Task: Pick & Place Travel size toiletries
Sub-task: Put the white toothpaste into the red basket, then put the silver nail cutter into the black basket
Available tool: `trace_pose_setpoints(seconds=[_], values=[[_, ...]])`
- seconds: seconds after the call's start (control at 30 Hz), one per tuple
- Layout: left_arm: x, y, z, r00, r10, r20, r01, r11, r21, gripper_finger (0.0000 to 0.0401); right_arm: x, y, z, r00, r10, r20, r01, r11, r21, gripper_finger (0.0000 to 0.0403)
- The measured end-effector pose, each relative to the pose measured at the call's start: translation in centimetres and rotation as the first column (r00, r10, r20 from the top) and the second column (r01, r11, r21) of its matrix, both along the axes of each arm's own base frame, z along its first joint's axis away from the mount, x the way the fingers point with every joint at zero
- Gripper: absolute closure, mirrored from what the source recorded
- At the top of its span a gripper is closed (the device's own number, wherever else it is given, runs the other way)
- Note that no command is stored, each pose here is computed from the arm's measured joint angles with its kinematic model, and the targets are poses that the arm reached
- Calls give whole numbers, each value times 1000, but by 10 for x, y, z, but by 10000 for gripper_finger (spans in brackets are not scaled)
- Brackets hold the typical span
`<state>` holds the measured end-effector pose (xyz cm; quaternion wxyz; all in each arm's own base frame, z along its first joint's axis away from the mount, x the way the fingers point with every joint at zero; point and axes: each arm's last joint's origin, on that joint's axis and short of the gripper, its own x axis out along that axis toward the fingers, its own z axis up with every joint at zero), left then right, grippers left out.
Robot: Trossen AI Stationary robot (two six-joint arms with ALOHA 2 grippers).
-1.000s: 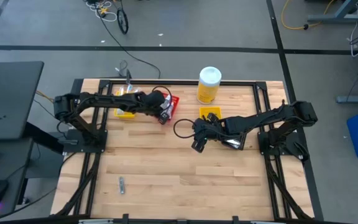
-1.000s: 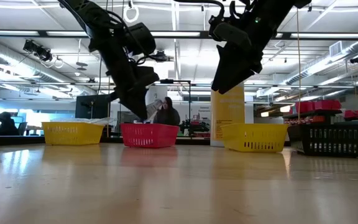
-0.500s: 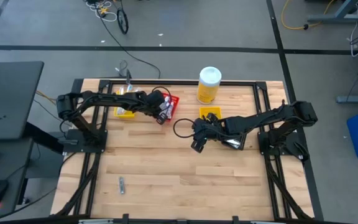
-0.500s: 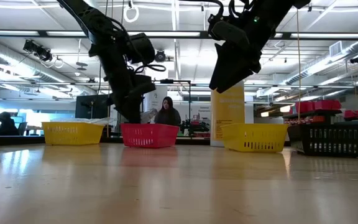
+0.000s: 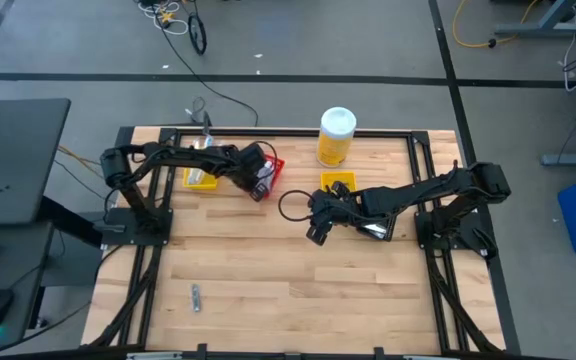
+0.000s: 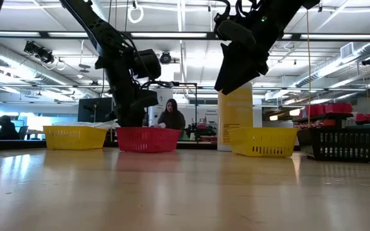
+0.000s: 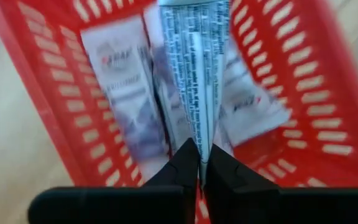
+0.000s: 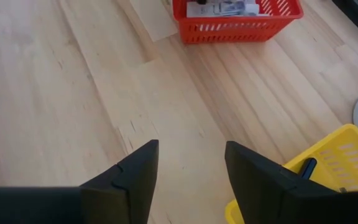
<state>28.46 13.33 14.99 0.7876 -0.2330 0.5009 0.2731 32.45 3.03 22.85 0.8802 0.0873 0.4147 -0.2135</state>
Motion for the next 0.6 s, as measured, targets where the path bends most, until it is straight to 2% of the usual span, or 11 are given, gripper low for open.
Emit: trace_pose_setpoints(seconds=[0.33,0.53,0.6], values=[[14,8,24,1000,-6,20,4,996,90,313,0,0,0,1000,9,-3,-9,1000,-6,199],[22,5,54,997,-70,-13,70,997,16,290,0,0,0,1000,9,-4,-9,1000,-6,190],[23,-1,67,997,-73,-33,74,997,25,289,0,0,0,1000,10,-6,-10,1000,-7,188]])
